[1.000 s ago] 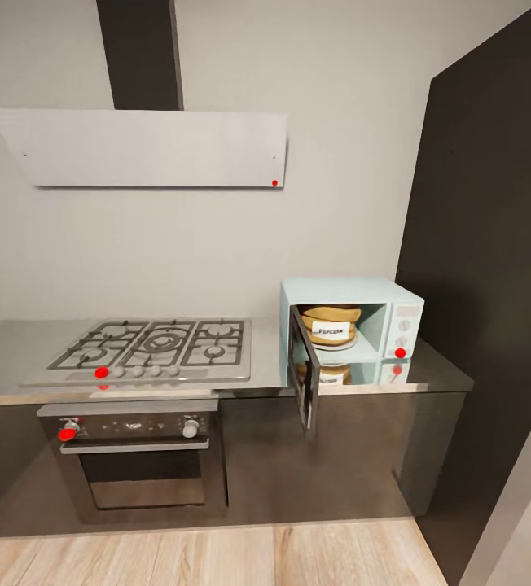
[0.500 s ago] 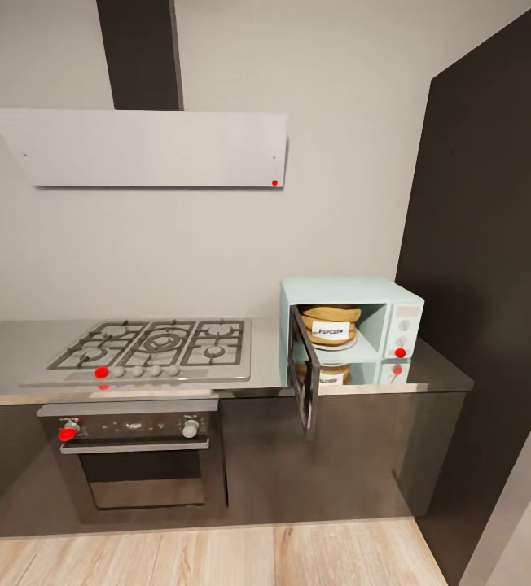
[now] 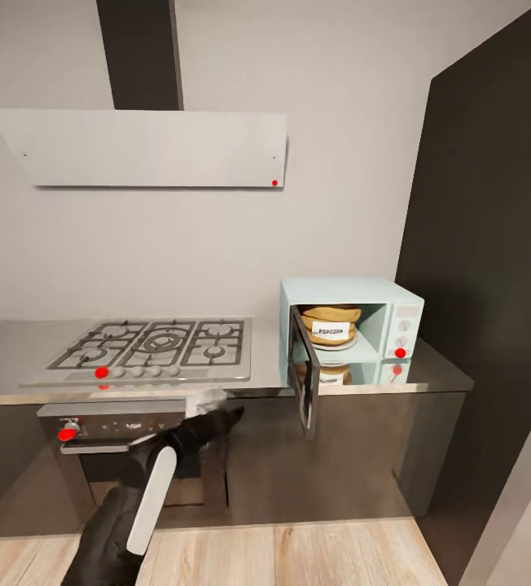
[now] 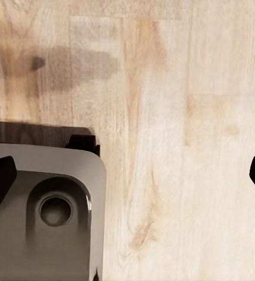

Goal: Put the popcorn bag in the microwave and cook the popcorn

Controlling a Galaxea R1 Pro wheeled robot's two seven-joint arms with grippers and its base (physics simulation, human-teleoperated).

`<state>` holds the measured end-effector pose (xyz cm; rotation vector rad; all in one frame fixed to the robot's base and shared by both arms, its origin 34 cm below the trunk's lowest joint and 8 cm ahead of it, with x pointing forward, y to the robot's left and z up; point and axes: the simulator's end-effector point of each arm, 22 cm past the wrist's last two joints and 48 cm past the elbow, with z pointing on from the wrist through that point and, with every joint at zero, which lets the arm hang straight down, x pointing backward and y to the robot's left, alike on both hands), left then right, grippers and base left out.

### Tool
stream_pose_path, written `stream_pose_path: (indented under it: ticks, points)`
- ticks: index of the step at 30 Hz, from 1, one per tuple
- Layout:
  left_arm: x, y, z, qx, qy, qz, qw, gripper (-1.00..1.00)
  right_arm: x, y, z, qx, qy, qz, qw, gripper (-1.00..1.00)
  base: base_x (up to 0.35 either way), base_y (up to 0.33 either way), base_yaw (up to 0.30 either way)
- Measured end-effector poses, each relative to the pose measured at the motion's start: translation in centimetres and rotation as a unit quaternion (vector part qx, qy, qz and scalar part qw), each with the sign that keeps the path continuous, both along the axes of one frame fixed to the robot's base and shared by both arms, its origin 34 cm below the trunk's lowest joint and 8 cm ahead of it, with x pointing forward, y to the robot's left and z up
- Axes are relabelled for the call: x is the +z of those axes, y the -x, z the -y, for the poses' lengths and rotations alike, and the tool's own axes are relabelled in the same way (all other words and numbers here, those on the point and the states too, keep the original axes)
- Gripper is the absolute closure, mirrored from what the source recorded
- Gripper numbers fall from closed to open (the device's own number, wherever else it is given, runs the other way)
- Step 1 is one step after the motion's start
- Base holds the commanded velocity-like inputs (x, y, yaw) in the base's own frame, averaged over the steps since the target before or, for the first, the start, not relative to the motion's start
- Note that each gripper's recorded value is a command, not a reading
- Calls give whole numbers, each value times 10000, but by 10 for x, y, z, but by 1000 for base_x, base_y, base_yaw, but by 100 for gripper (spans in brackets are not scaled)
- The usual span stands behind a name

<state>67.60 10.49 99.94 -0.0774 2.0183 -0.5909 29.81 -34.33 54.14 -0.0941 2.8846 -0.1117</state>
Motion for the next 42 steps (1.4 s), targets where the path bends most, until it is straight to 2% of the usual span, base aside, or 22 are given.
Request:
stream_pose_path:
  ticks: [3, 4, 7, 9, 10, 12, 17, 20, 22, 25, 27, 29, 32, 34, 37, 42]
  points:
    - [21, -8, 5, 55, 23, 412, 9991, -100, 0, 0, 0, 2, 7, 0, 10000, -100, 0, 0, 0]
    - [27, -6, 20, -79, -33, 548, 9985, -100, 0, 0, 0, 2, 11, 0, 10000, -100, 0, 0, 0]
    - [29, 5, 61, -535, -217, 708, 9958, -100, 0, 0, 1, -5, 12, 1, 10000, -100, 0, 0, 0]
    - [25, 8, 69, -642, -306, 710, 9949, -100, 0, -1, 2, -22, 18, 16, 10000, -100, 0, 0, 0]
    - [23, 7, 65, -575, -371, 686, 9953, -100, 0, -1, 2, -30, 19, 19, 10000, -100, 0, 0, 0]
    - [18, 2, 50, -268, -552, 617, 9962, -100, 0, -1, 2, -35, 17, 15, 10000, -100, 0, 0, 0]
    - [19, 0, 42, -99, -643, 600, 9961, -100, 0, -2, -1, -73, -7, 60, 10000, -100, 0, 0, 0]
    - [18, -1, 41, -85, -649, 602, 9960, -100, 0, -4, -4, -398, -100, 120, 9991, -100, 0, 0, -51]
    - [18, -1, 39, -77, -658, 601, 9960, -100, 1, -4, 1, -721, -132, 165, 9972, -100, 0, 0, -196]
    - [14, -2, 34, -56, -706, 577, 9958, -100, 1, -5, 2, -857, -147, 186, 9960, -100, 0, 0, -232]
    - [17, -5, 32, 16, -669, 690, 9954, -100, 1, -5, 1, -871, -153, 194, 9959, -100, 0, 0, -240]
    - [30, -12, 27, 178, -564, 1008, 9931, -100, 1, -5, 0, -873, -162, 196, 9959, -100, 0, 0, -241]
    - [26, -15, 22, 257, -570, 1063, 9924, -100, 1, -5, 0, -874, -162, 196, 9958, -100, 0, 0, -241]
    - [25, -16, 19, 280, -640, 1087, 9916, -100, 1, -5, 0, -874, -162, 196, 9958, -100, 0, 0, -241]
    - [23, -19, 5, 374, -905, 1166, 9883, -100, 1, -6, 1, -875, -158, 196, 9958, -100, 0, 0, -170]
    - [35, -24, -6, 576, -916, 1411, 9841, -100, 2, -5, 3, -878, -144, 197, 9958, -100, 0, 0, -22]
